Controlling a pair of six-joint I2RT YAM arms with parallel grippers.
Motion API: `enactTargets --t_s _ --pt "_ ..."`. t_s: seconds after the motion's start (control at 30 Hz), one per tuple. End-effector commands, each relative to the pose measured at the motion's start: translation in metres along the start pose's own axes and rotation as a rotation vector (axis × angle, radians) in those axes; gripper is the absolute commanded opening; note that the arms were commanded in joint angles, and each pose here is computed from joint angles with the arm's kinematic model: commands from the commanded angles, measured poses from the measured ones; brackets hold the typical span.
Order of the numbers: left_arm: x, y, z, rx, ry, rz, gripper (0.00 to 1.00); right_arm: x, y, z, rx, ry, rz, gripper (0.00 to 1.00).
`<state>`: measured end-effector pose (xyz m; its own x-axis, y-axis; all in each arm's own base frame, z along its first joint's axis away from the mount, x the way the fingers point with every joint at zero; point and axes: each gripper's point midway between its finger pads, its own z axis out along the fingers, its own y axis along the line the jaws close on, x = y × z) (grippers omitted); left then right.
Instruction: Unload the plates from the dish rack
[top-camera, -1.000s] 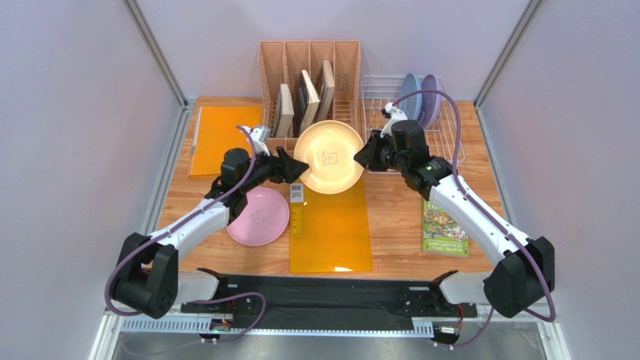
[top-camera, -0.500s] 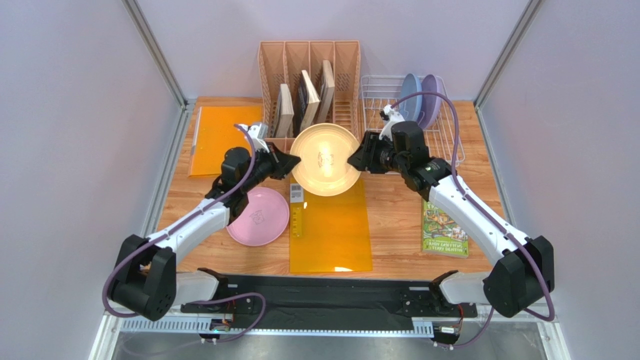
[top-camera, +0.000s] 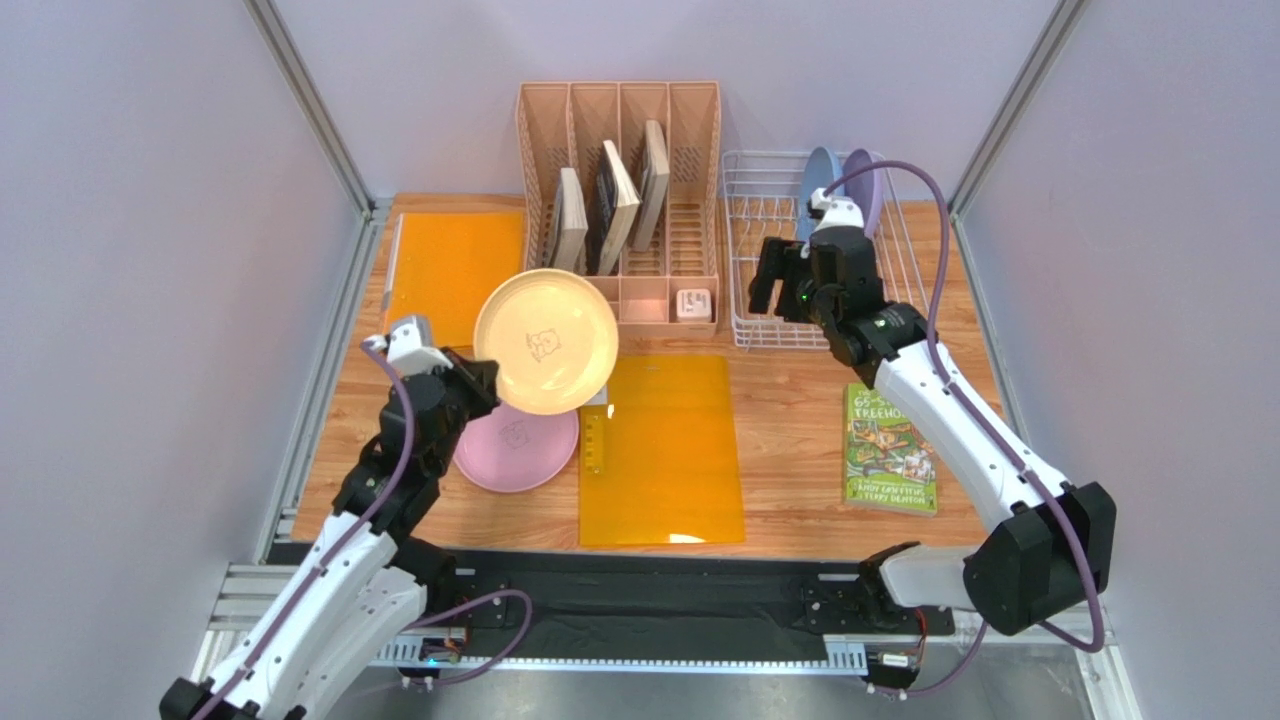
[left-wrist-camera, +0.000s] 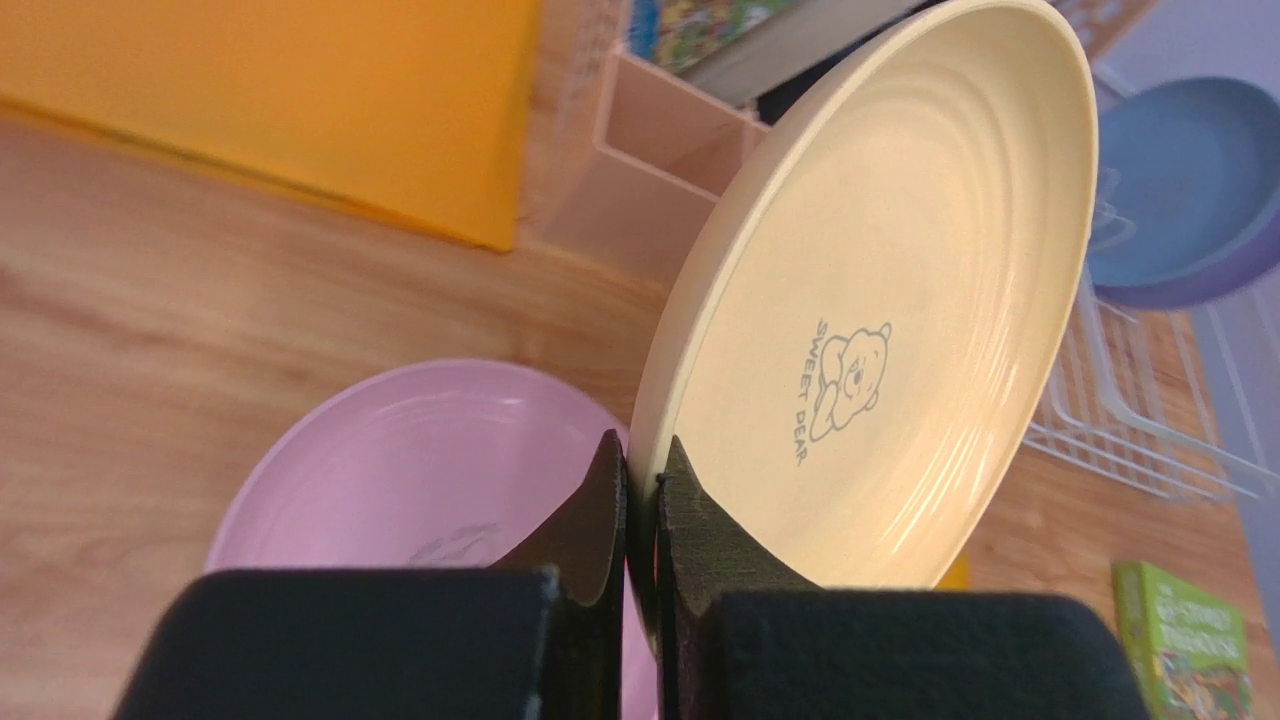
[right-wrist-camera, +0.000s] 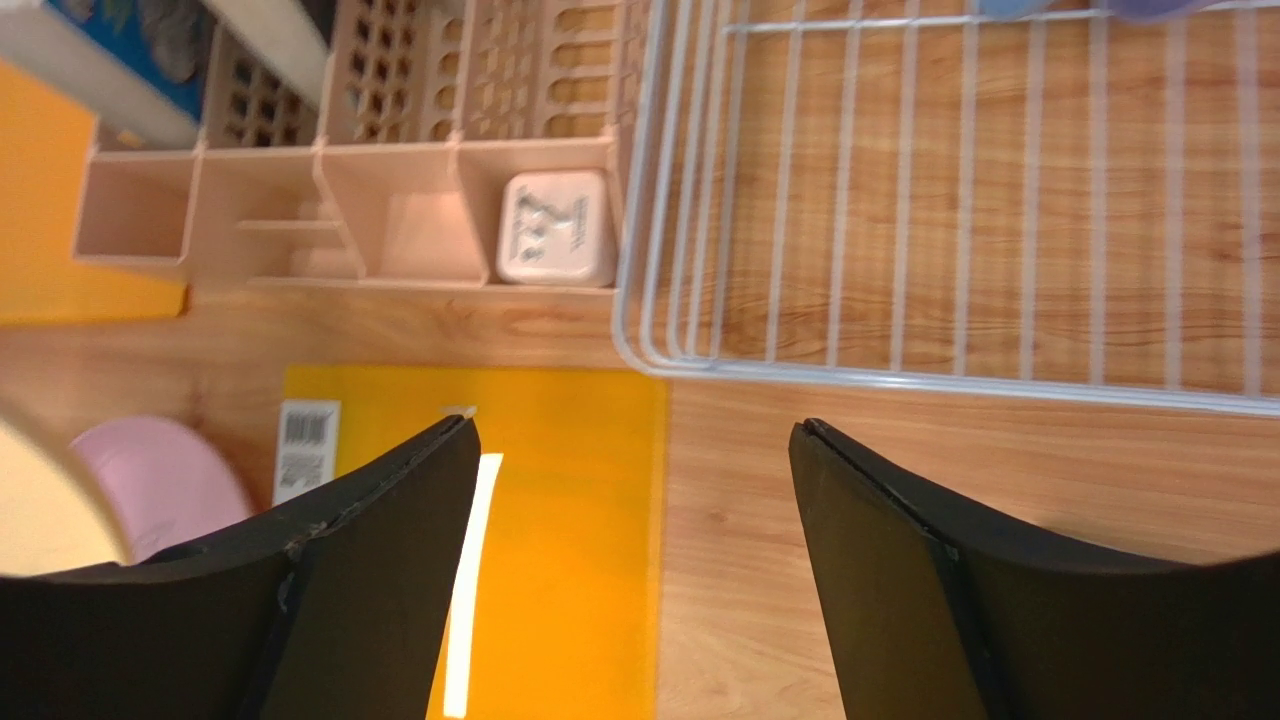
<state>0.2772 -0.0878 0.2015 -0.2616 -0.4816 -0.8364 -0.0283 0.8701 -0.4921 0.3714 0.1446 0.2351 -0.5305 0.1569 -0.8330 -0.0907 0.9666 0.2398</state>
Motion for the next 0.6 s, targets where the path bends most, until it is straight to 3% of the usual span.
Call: enactTargets --t_s 0.0,0.27,0.57 --pt "0.027 0.065 -0.02 -0.283 0.026 -0.043 0.0 -0.064 -0.037 -0.015 0.179 -0.177 -0.006 0.83" --pt "0.047 0.112 -0.036 -0.477 0.024 -0.039 0.0 -0.112 -0.081 -0.007 0.318 -0.252 0.017 0.83" --pt "0.073 0.111 -0.03 -0.467 0.115 -0.057 0.0 -0.12 -0.1 0.01 0.375 -0.241 0.005 0.83"
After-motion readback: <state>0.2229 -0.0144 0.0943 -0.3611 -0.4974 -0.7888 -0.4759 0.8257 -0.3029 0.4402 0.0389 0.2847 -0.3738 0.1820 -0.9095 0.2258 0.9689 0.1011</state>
